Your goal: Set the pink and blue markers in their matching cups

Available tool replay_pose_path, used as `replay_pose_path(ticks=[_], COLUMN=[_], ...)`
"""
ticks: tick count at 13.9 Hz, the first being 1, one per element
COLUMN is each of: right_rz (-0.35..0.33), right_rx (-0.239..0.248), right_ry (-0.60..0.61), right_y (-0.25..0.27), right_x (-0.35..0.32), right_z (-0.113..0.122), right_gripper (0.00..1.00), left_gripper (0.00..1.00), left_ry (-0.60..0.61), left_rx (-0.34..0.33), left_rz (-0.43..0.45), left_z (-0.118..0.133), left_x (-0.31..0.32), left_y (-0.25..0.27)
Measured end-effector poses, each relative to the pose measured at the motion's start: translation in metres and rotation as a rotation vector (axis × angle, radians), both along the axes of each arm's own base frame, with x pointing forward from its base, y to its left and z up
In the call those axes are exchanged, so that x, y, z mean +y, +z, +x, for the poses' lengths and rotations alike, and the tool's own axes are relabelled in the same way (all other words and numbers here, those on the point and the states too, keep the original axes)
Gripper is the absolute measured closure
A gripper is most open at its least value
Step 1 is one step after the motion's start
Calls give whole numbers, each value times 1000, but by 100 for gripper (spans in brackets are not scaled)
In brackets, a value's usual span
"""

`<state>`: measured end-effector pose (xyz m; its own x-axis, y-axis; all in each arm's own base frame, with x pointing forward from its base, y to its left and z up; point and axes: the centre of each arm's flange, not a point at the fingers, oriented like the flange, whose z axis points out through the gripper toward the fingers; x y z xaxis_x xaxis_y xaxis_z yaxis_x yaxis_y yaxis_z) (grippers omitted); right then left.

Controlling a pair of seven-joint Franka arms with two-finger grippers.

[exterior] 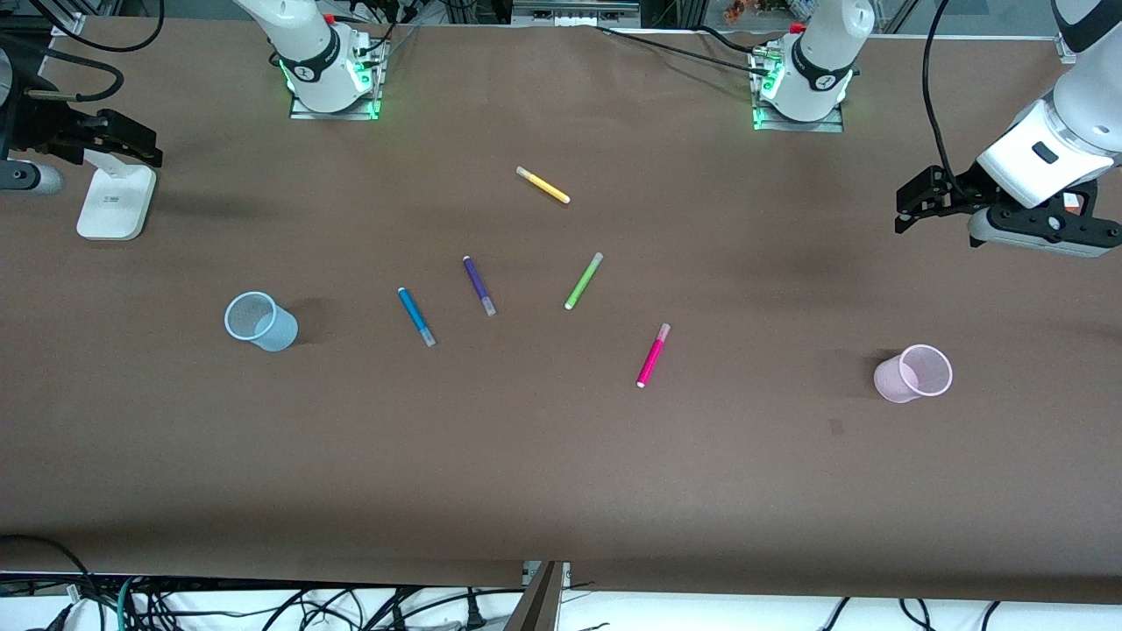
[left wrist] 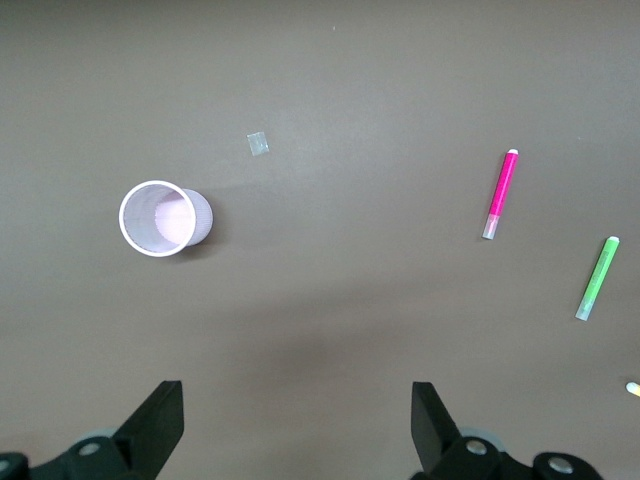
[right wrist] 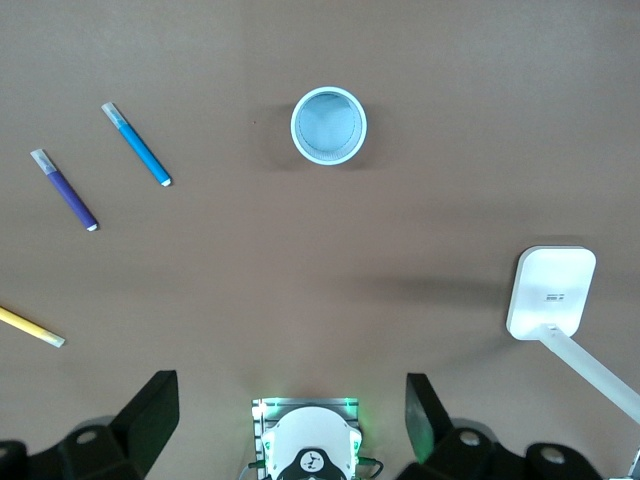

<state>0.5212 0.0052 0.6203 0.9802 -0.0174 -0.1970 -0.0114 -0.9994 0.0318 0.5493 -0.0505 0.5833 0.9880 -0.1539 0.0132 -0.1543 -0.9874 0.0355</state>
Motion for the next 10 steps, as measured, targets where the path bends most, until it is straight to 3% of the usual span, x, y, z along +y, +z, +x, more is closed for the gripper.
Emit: replay_pose_path(ticks=[10], right_rz=[-1], right_rx=[18], right_ry=[3], right_y=[-14], right_x=[2], right_z=[9], right_gripper=[0], left_gripper=[0], left_ry=[-11], left_rx=[10], left_rz=[1], left_z=[-2], left_x=[0], left_y=[1])
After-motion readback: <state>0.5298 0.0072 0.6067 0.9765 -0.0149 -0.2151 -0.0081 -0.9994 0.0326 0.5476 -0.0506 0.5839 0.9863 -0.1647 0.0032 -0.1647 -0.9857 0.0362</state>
